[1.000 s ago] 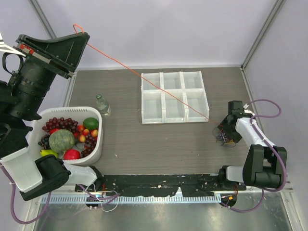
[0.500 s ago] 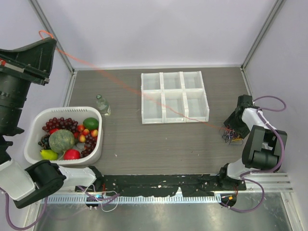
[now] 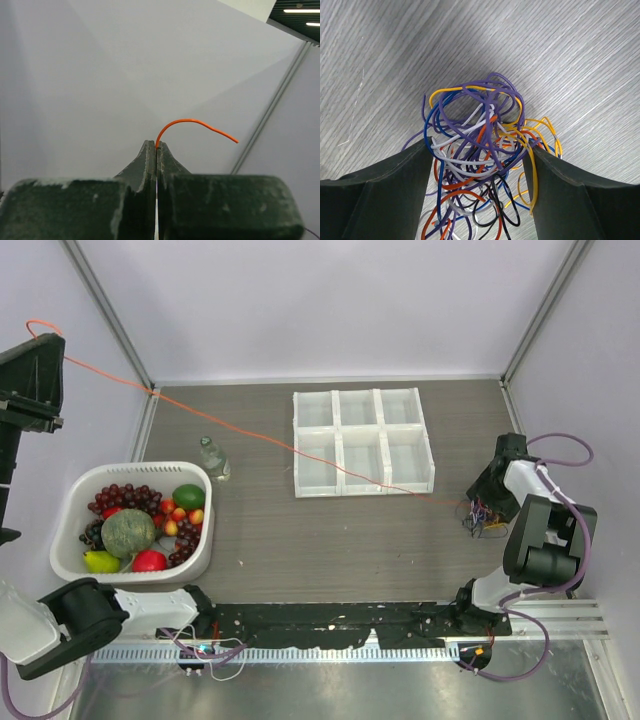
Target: Untangle the cables
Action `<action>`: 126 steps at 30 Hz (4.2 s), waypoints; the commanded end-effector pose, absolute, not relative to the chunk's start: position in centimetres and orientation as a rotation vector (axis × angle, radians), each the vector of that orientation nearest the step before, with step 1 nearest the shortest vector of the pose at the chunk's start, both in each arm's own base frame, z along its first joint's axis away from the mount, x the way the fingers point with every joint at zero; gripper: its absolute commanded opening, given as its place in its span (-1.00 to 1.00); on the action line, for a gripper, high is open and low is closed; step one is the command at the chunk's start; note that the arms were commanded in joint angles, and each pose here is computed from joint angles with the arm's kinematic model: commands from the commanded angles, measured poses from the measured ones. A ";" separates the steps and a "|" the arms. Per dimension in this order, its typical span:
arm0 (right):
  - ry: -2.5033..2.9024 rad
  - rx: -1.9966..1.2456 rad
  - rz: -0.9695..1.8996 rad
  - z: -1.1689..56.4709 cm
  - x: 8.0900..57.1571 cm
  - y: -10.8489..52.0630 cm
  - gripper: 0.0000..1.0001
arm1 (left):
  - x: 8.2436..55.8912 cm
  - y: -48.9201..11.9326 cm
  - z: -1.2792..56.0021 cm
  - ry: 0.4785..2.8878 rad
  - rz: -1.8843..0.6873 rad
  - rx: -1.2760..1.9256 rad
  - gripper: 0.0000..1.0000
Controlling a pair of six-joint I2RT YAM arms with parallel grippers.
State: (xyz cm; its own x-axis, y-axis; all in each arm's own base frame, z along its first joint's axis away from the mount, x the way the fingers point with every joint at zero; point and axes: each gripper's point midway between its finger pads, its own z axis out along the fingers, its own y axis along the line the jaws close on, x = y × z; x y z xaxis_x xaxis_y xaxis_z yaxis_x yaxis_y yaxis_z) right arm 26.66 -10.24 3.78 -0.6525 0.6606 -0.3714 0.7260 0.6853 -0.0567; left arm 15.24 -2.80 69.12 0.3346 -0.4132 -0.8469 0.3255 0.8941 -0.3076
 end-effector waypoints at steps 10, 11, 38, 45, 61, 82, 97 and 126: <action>2.447 1.046 -0.453 8.6 31.4 -15.0 0.50 | 16.3 0.2 65.0 1.282 -0.362 -0.137 -1.00; 2.449 1.042 -0.440 8.8 31.7 -14.8 0.50 | 16.9 -2.5 63.9 1.327 -0.381 -0.077 -1.00; 2.403 0.150 0.466 22.2 28.8 10.4 0.69 | 20.4 -19.7 22.1 2.405 -0.264 0.143 -1.00; 2.373 -0.076 0.794 20.9 26.2 21.8 0.69 | 20.5 -15.7 14.0 2.564 -0.223 -0.121 -1.00; 2.522 -0.050 1.259 10.2 26.1 35.8 0.45 | 23.1 -17.1 5.8 2.764 -0.290 -0.147 -0.59; 2.624 -0.352 0.022 2.4 26.6 37.4 0.19 | 18.7 -16.6 26.8 2.170 -0.813 -0.038 0.75; 2.478 -0.381 0.327 10.7 24.7 37.5 -0.99 | 19.3 -12.6 29.9 2.020 -0.656 -0.170 0.61; 1.973 0.271 0.333 37.1 47.9 18.7 -0.99 | 22.0 -15.9 29.6 2.064 -0.692 -0.058 0.87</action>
